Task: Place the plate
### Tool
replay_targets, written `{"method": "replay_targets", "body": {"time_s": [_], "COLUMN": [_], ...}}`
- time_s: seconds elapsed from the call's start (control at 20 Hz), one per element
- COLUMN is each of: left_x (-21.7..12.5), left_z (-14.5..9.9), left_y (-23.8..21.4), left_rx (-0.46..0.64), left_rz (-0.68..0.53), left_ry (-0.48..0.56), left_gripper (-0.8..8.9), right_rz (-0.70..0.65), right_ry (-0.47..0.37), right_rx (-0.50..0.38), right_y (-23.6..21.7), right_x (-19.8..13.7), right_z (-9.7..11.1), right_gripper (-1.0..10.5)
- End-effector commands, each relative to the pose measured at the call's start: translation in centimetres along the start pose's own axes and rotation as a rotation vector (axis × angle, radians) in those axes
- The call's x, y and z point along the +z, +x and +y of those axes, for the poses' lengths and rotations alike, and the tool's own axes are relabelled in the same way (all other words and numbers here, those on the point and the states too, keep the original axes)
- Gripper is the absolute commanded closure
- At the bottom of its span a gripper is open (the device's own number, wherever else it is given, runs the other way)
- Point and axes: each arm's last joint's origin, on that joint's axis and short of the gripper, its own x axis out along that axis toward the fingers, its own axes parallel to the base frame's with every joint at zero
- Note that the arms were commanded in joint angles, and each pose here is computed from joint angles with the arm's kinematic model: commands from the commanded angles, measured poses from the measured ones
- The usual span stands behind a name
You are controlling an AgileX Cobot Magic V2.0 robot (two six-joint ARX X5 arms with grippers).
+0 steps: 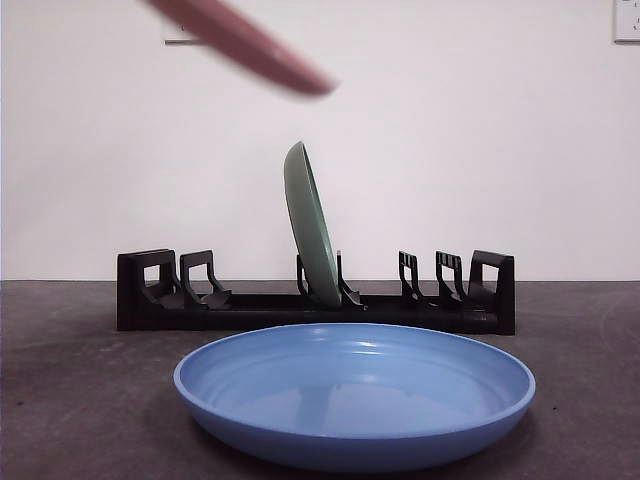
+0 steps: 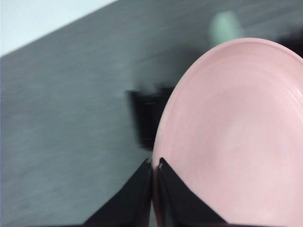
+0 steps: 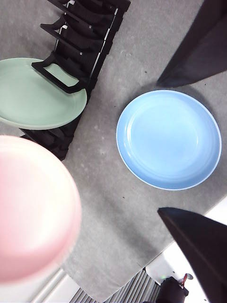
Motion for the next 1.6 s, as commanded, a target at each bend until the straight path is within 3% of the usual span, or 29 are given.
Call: {"method": "replay_targets", "body": {"time_s": [0.05,0.2,0.45,0.9,1.25,1.6], "left_x": [-0.5,-1.9,-4.8,-9.8,-13.5,-15.1], "left_z": [-0.3,-0.5,-1.1,-3.6,-5.7,-6.5], "left_y": [-1.0,-1.3,0.4,6.9,13.0,16.2], "left_rx": [-0.151,-0.266,-0.357,-0.569,-0.629,-0.628], "left_rz": [0.012,0.029,0.095,0.134,0.106,0.060], "left_ry": [0.020,0.054,0.088,0.078,0.058,0.043], "left_gripper": [8.09,8.09,8.09,8.09,8.09,8.09], "right_rz": [-0.012,-0.012,-0.012,-0.010,-0.006,-0.006], "right_ry": [-0.010,-0.009,-0.009,-0.007,-0.005,-0.006], "right_rx": [0.006,0.006,0.006,0.006,0.005,0.005], "right_y": [-0.1,-0.1,-0.1,-0.1,-0.1,-0.1], "right_x": [0.4,0.4,0.4,0.3,0.3,0.3], "right_z": [0.1,0.1,0.1,0.1,0.1,0.1], "right_gripper": [5.4,5.4,5.4,5.4,5.4,5.4]}}
